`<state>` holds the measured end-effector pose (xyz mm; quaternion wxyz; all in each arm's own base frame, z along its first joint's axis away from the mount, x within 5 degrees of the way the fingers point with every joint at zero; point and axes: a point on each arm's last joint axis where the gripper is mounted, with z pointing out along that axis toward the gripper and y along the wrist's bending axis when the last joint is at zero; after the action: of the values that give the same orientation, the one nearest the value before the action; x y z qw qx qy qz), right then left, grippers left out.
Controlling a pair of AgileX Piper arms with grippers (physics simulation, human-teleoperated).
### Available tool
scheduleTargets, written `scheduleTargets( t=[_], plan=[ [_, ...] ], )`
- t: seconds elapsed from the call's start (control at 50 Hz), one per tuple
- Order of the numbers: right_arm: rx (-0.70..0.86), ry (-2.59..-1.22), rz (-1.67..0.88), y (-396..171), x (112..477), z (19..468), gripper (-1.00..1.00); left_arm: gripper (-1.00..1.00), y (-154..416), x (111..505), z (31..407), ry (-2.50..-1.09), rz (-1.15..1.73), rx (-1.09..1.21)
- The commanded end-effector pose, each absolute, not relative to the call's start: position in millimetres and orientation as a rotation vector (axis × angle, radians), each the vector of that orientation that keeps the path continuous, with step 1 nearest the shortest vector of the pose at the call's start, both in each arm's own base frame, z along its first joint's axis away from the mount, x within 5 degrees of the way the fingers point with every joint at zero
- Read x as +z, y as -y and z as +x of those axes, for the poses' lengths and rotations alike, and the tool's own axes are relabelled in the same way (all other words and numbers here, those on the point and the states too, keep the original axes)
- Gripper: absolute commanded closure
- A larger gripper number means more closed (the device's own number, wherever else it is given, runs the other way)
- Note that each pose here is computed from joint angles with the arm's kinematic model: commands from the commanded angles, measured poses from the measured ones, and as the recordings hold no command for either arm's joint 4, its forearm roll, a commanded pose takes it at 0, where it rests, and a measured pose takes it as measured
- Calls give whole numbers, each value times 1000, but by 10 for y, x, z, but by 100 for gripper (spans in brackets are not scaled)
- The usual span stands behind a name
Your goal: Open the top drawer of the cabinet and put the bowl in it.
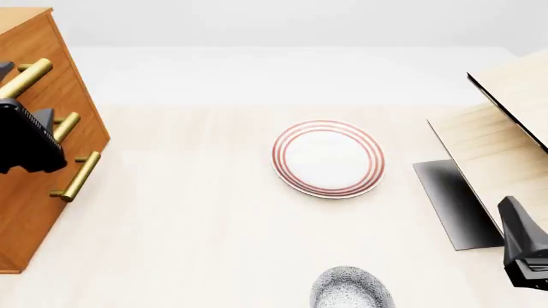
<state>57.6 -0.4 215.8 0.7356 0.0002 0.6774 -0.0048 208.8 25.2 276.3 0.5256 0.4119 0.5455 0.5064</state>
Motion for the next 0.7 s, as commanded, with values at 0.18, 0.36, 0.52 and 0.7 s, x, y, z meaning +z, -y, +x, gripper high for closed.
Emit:
scheduleTargets(
  t=[0.18, 0.36, 0.52, 0.7],
  plan=[
    [-9, -1488, 1, 3, 2156, 575, -100, -100, -364, 2556, 2242, -1370, 956, 1202],
    [-8, -1488, 1, 3, 2156, 575, -100, -100, -444, 2526, 2236, -1395, 927, 1220],
    [-8, -1487, 1, 3, 2156, 575, -100, -100, -530, 2515, 2206, -1412, 890, 1248],
    [-8, -1487, 1, 3, 2156, 575, -100, -100, -578, 2501, 2172, -1429, 865, 1259]
  ],
)
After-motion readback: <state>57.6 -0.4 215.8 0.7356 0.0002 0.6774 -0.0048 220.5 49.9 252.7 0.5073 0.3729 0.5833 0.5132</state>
